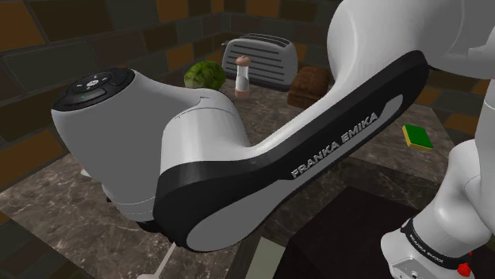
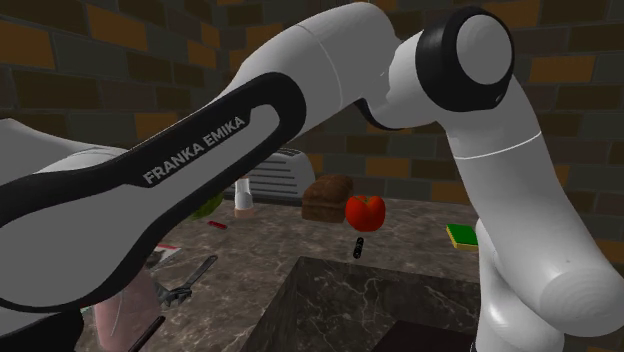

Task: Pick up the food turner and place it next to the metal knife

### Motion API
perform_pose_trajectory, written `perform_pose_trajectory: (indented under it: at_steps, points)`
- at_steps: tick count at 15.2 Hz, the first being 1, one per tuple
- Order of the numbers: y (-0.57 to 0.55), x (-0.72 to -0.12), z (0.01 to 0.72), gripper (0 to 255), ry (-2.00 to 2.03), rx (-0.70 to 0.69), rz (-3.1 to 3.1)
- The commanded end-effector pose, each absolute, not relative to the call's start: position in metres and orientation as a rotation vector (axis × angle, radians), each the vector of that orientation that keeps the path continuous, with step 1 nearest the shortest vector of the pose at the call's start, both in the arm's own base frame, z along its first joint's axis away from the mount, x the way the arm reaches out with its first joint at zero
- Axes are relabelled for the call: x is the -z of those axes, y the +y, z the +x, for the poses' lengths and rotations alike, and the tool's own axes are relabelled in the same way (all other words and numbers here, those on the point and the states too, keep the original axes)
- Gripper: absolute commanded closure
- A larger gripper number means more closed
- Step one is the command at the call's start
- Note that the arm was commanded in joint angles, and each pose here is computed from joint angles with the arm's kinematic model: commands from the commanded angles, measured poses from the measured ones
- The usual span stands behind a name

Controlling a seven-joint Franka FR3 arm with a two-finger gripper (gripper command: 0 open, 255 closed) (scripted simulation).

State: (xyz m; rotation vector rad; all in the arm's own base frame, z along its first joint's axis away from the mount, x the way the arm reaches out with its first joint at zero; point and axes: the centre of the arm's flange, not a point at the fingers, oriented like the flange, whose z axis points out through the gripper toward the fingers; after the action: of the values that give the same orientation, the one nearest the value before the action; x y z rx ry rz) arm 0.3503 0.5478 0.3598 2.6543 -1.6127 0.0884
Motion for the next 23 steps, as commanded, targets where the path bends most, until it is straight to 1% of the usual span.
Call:
perform_pose_trajectory:
  at_steps: [1, 8, 9, 14, 18, 23]
  points:
    - [0.547, -0.350, 0.351, 255, -1.613, -0.089, 2.655]
    - [0.547, -0.350, 0.351, 255, -1.613, -0.089, 2.655]
    - [0.547, -0.350, 0.351, 0, -1.613, -0.089, 2.655]
    - [0.547, -0.350, 0.351, 0, -1.613, -0.089, 2.655]
    - [0.550, -0.400, 0.350, 0, -1.613, -0.089, 2.655]
    - [0.550, -0.400, 0.350, 0, -1.613, -0.089, 2.655]
